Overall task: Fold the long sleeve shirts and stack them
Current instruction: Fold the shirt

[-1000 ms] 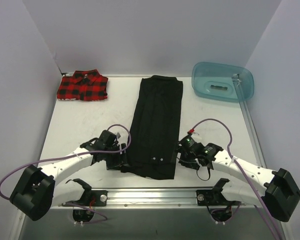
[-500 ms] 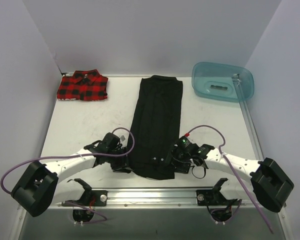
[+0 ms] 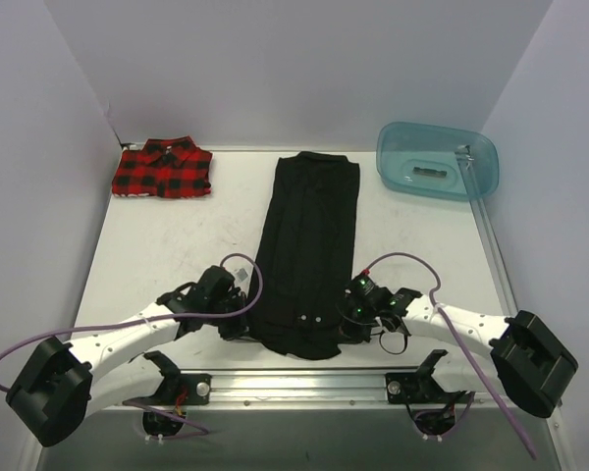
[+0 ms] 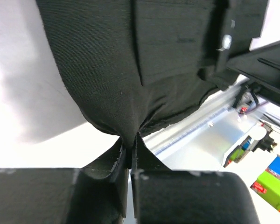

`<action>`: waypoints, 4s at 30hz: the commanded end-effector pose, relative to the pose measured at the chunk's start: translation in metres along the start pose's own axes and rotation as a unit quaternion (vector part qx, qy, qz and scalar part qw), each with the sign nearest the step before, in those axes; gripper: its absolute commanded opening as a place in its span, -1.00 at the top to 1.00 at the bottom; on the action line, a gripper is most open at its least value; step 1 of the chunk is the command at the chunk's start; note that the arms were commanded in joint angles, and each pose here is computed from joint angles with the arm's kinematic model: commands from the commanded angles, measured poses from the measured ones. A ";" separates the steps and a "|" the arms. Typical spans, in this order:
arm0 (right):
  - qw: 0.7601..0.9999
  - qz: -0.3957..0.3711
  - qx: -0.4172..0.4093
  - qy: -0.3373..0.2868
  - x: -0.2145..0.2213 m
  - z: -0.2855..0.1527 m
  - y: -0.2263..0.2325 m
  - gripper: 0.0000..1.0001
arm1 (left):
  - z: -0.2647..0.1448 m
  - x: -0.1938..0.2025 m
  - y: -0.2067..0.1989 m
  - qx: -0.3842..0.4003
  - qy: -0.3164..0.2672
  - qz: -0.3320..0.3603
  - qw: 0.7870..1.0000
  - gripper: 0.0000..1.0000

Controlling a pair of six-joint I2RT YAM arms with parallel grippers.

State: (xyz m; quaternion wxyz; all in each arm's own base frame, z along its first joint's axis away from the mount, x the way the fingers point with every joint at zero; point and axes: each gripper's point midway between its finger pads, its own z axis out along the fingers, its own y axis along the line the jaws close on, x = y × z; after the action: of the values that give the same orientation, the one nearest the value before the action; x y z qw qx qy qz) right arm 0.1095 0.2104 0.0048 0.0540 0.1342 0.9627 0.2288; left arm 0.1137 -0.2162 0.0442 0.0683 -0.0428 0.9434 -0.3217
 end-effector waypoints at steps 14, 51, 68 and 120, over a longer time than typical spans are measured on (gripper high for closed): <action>0.996 -0.010 -0.032 -0.087 -0.075 -0.066 0.022 1.00 | -0.042 -0.093 -0.109 0.100 -0.092 0.027 0.990 0.87; 0.991 0.057 -0.047 -0.112 -0.295 -0.029 0.054 0.99 | 0.051 -0.341 -0.129 0.137 -0.206 -0.032 0.969 0.77; 0.979 0.004 -0.068 -0.193 -0.337 -0.078 0.082 -0.08 | 0.007 -0.373 -0.143 0.164 -0.276 -0.003 0.947 0.08; 0.962 -0.165 -0.027 -0.215 -0.346 -0.014 0.122 0.51 | -0.147 -0.229 -0.003 -0.058 -0.347 0.088 0.932 -0.93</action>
State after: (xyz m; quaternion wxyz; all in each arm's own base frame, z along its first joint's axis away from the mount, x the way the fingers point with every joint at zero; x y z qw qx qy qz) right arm 0.4508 0.2202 0.0679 0.2713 0.0283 0.9370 0.2182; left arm 0.3082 -0.0990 0.1763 0.3997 -0.0812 0.8890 -0.2083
